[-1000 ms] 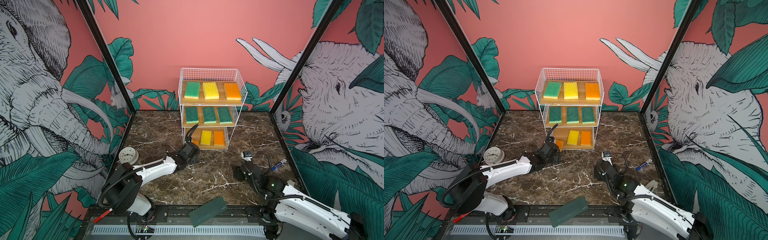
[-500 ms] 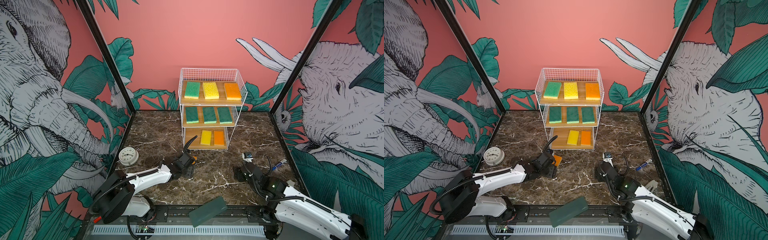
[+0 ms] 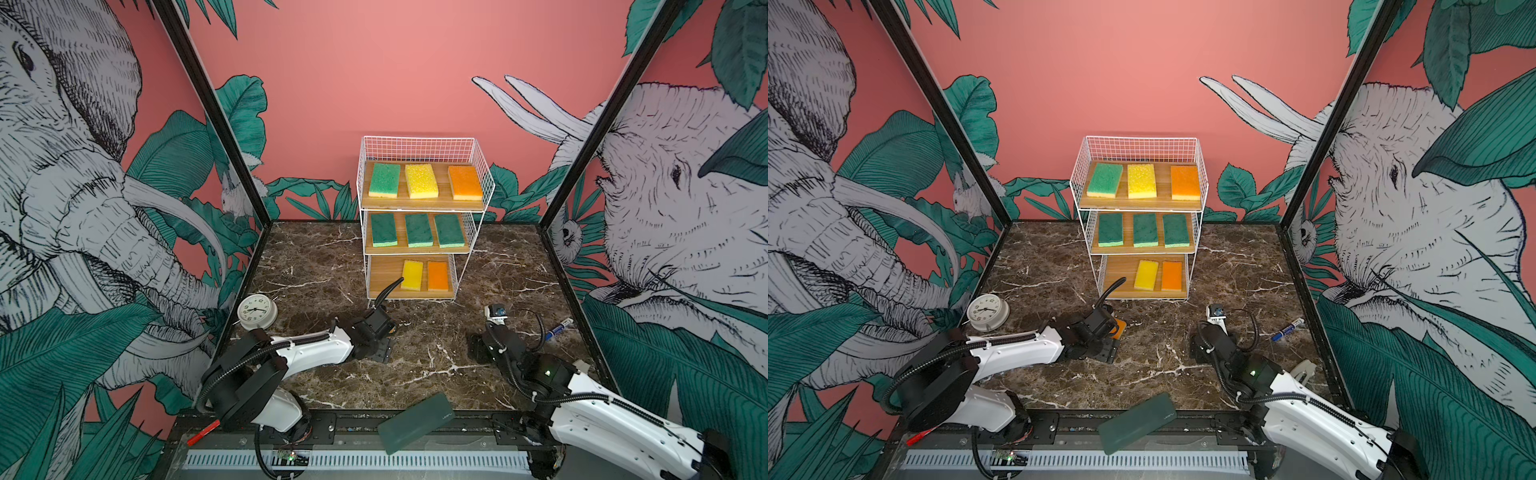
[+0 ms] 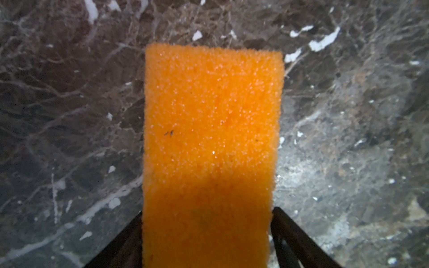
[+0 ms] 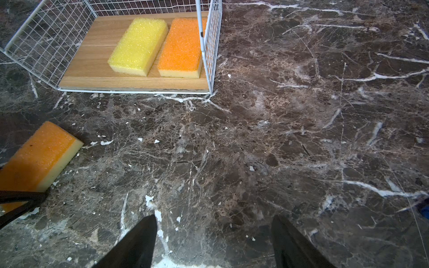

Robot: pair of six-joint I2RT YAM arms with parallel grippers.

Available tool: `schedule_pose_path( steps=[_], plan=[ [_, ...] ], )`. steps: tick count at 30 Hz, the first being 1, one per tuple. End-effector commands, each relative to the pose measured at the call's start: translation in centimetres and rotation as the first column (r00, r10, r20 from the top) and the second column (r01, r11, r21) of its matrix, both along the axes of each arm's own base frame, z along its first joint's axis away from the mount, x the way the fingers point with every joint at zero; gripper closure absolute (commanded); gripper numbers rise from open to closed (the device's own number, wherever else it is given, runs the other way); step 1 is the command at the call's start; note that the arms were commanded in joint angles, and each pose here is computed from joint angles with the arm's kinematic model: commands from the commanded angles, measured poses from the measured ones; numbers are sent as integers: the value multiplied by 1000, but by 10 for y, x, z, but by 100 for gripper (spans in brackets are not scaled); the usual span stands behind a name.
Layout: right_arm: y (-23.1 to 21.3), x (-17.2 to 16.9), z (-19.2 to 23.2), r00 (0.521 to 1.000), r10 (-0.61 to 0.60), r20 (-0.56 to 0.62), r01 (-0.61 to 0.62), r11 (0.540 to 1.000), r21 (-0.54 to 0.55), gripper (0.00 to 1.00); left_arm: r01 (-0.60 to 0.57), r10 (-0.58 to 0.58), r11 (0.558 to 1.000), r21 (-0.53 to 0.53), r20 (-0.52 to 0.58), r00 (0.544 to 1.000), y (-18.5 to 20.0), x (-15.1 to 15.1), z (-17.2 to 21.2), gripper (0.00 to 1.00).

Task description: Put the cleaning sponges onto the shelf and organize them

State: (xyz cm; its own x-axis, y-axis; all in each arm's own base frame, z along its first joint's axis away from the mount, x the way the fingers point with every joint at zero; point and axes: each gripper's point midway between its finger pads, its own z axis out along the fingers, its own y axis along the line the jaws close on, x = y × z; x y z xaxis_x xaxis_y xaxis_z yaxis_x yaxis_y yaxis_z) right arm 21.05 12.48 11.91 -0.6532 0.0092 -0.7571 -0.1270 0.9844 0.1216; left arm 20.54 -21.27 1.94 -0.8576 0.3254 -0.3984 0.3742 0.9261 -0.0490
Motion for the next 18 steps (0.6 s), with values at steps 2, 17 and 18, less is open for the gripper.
schedule_pose_path(
  steps=[2,17,18],
  plan=[
    [-4,-1,-3,1000,-11,-3,11,1000,-14,19,5,-3,998,66,-33,999,17,-17,-10,15],
    [-17,-10,-4,999,-40,-8,40,999,-6,19,-5,4,994,108,13,1000,27,-23,-32,20],
    [-19,-11,-4,999,-45,-7,45,999,-1,19,-12,11,994,113,9,1000,28,-25,-32,21]
  ],
)
